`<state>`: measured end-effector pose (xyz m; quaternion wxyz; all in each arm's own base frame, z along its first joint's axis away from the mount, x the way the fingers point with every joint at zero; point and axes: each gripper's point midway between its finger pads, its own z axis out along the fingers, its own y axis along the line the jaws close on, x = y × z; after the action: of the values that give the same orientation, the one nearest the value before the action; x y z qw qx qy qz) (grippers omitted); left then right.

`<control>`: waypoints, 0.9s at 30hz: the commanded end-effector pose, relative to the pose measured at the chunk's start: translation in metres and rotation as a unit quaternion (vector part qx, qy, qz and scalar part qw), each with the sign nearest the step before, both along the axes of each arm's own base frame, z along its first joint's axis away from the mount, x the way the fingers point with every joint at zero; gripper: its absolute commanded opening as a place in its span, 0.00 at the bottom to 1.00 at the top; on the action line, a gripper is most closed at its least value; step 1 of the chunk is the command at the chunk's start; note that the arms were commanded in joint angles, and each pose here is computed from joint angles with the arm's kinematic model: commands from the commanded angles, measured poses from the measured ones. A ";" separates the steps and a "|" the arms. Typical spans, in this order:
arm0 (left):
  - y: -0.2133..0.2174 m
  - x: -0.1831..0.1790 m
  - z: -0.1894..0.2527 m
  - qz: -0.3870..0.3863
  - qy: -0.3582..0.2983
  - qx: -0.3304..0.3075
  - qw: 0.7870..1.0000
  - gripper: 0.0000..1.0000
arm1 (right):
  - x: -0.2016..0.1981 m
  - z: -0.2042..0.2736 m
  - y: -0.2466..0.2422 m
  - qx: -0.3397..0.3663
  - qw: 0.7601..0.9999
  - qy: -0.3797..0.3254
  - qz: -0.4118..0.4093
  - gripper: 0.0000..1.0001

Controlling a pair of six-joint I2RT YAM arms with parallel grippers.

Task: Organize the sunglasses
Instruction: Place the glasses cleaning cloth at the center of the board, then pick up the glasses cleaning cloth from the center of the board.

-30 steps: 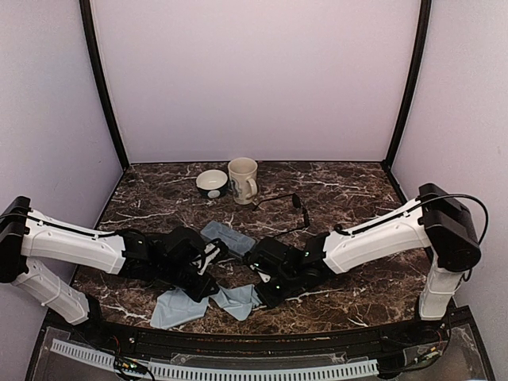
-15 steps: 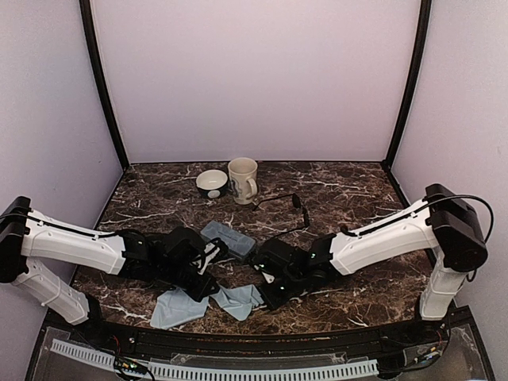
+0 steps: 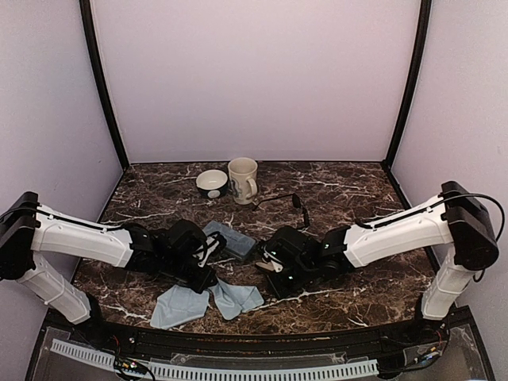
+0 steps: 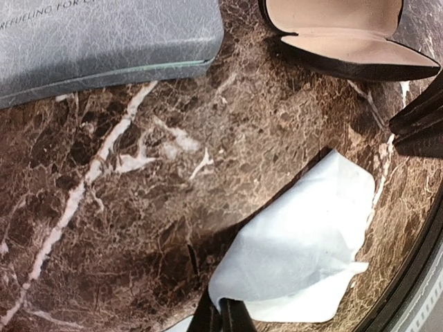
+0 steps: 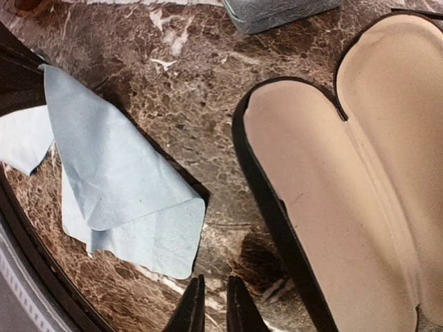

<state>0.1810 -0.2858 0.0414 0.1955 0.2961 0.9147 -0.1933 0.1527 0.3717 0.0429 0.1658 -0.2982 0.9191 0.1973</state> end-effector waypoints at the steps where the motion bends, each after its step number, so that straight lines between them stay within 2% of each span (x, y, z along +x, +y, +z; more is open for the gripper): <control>1: -0.003 0.011 0.013 0.001 -0.020 -0.006 1.000 0.05 | -0.006 0.004 0.012 0.030 0.999 0.009 0.007 0.20; 4: -0.002 0.011 0.012 0.002 -0.018 -0.001 1.000 0.16 | -0.009 0.000 0.018 0.028 0.999 0.014 0.011 0.24; 9: 0.004 0.012 0.016 0.011 -0.026 0.004 1.000 0.42 | -0.017 -0.009 0.027 0.023 0.999 0.024 0.016 0.27; 15: 0.017 0.015 0.031 0.033 -0.055 -0.003 0.998 0.60 | -0.023 -0.018 0.028 -0.003 1.000 0.018 0.019 0.28; 19: 0.024 0.015 0.036 0.046 -0.068 -0.011 0.997 0.65 | -0.026 -0.022 0.028 -0.025 0.999 0.009 0.025 0.28; 27: 0.031 0.010 0.037 0.052 -0.068 -0.018 0.996 0.66 | -0.028 -0.034 0.021 -0.082 0.996 -0.018 0.028 0.24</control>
<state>0.1941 -0.2654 0.0808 0.2717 0.2688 0.9055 -0.1841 0.1270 0.4022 0.0217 0.1511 -0.3294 0.9163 0.1708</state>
